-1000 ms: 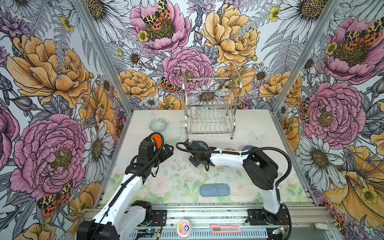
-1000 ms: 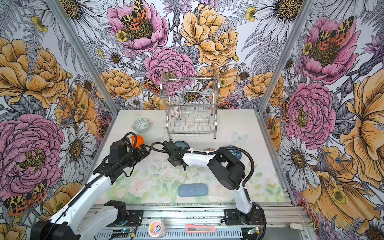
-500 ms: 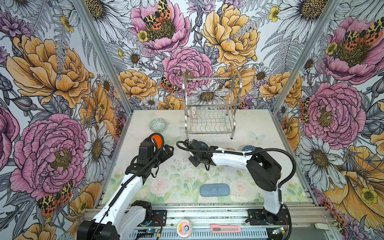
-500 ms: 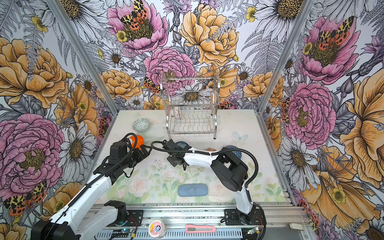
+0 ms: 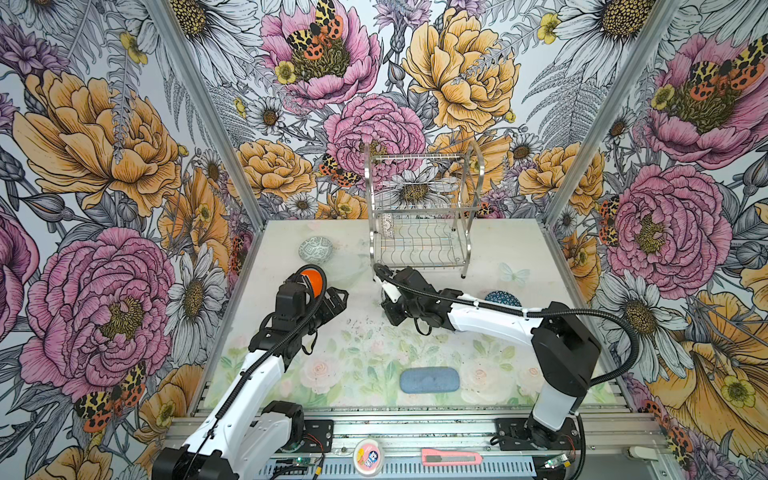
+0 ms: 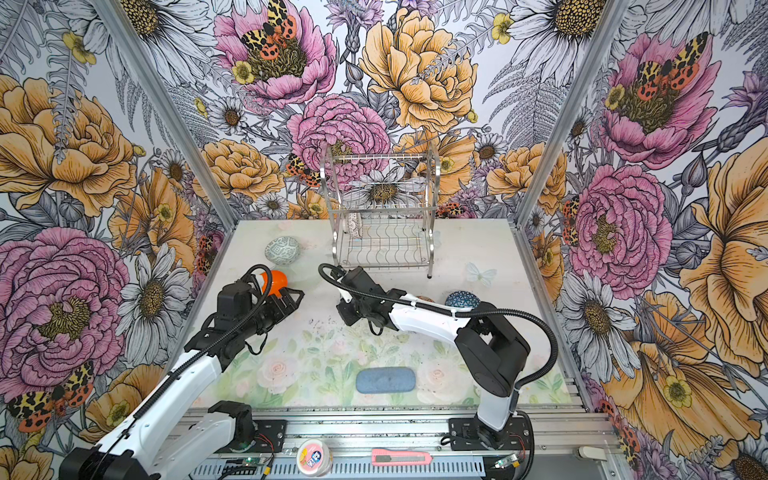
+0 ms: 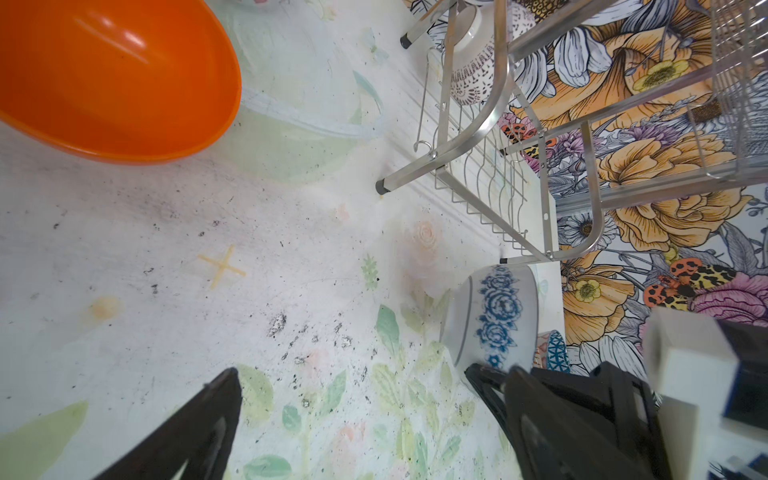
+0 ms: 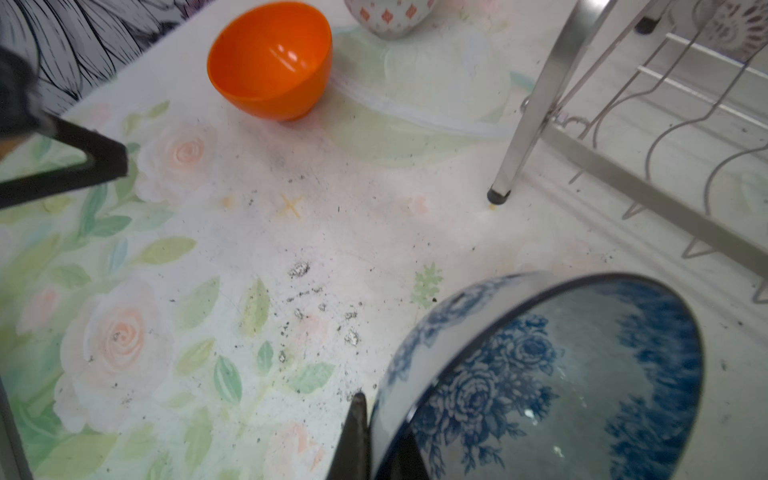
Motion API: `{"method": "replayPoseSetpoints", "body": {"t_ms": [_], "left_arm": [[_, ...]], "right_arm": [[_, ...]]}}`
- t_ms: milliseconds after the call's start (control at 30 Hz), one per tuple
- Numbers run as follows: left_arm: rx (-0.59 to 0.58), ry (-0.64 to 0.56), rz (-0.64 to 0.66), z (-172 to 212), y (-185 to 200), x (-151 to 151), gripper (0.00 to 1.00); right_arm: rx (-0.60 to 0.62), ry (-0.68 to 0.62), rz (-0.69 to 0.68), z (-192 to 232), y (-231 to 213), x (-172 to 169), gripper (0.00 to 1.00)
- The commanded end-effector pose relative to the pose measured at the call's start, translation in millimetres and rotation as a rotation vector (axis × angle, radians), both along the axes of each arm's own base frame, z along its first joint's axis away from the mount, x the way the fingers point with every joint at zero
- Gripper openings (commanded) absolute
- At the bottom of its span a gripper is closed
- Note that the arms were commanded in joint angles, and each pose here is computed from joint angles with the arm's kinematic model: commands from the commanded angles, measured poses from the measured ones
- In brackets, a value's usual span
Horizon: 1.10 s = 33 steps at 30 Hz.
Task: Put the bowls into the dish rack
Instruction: 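Lift and tilt the floral bowl upward with the right gripper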
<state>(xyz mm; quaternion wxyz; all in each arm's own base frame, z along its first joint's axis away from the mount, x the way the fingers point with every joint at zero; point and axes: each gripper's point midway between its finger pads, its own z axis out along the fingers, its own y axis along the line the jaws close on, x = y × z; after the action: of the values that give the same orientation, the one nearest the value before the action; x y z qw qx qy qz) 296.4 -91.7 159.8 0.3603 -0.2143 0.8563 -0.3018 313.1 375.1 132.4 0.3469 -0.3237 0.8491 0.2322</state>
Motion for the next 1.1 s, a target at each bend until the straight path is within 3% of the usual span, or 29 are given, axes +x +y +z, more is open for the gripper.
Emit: {"method": "replayPoseSetpoints", "body": {"t_ms": [0,400,1067], "left_arm": [[-0.048,-0.065,-0.019,16,-10,4,0.99],[-0.129,-0.247,-0.178,59,-59,8,0.99],[-0.105,-0.234,-0.205,56,-69,28,0.99]], "right_arm": [[0.285,-0.085,0.03,62,12,6,0.0],[0.659,-0.115,0.02,112,-15,47,0.0],[0.798,-0.13,-0.038,120,-30,112,0.0]]}}
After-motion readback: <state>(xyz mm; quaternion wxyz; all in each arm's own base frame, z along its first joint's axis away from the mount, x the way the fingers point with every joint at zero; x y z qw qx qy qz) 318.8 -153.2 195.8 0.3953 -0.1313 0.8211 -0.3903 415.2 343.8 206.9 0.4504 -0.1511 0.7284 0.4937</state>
